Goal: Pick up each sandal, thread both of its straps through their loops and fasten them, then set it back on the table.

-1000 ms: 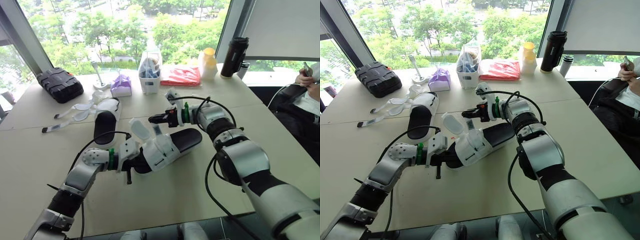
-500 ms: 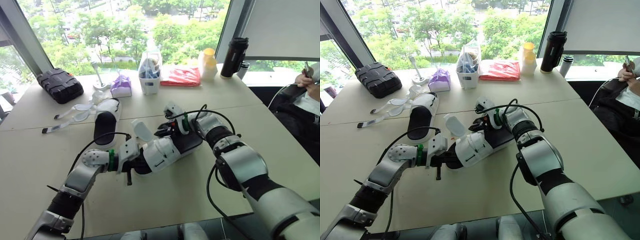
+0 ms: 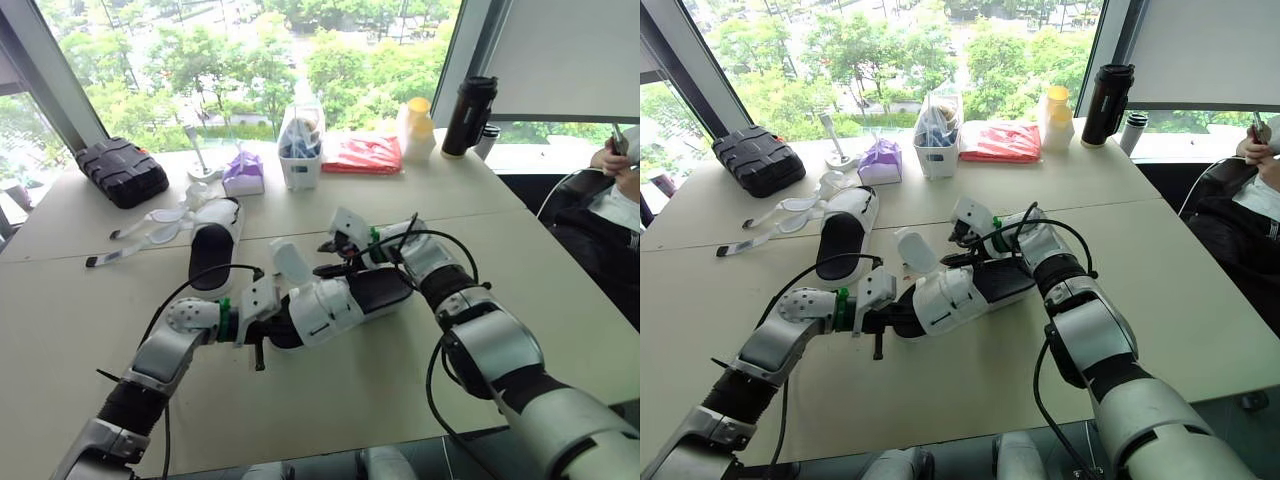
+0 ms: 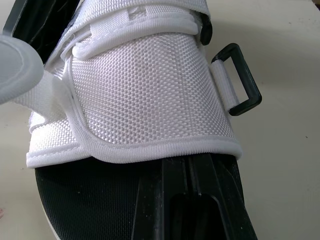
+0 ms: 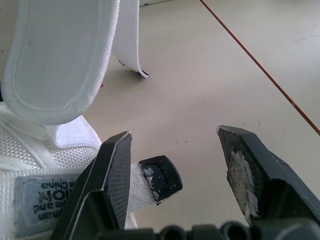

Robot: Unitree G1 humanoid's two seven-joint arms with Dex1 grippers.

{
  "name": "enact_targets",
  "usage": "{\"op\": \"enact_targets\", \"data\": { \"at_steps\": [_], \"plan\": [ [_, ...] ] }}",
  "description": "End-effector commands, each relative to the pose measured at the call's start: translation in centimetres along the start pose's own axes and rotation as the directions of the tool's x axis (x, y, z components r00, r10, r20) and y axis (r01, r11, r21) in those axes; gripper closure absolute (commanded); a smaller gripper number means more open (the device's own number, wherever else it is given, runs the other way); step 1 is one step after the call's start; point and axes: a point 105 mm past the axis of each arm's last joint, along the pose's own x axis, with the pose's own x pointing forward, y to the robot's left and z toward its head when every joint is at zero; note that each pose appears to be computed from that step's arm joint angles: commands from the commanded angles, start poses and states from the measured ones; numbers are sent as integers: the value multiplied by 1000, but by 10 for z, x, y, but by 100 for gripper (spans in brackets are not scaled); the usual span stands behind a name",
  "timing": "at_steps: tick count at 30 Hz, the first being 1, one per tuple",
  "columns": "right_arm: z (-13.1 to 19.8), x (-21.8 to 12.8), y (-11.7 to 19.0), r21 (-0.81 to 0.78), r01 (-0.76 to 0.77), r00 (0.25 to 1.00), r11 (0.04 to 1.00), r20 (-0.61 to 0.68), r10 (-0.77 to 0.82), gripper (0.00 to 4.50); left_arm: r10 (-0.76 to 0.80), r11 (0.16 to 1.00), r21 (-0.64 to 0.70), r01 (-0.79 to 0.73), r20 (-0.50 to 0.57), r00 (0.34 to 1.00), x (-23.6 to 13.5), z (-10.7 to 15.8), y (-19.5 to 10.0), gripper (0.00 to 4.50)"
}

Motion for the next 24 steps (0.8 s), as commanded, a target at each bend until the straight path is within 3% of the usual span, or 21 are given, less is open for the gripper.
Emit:
{"op": "enact_targets", "data": {
  "at_steps": [1,9,16,20,24],
  "plan": [
    [-21,2,18,57,-68,997,996,-45,70,154,14,998,-64,-19,-82,997,-5,-25,1,450],
    [-21,-4,24,73,-30,998,997,-45,33,154,38,998,-56,-42,-79,996,-8,-23,8,450],
    [-5,-22,-12,84,157,987,984,12,-158,154,30,998,-61,-34,-76,997,-5,-23,5,450],
    [19,-51,-38,227,201,970,953,89,-226,154,30,998,-60,-35,-73,997,-3,-22,6,450],
    [44,-68,-35,426,41,969,904,203,-140,154,31,998,-57,-35,-71,997,-3,-21,7,450]
  ]
}}
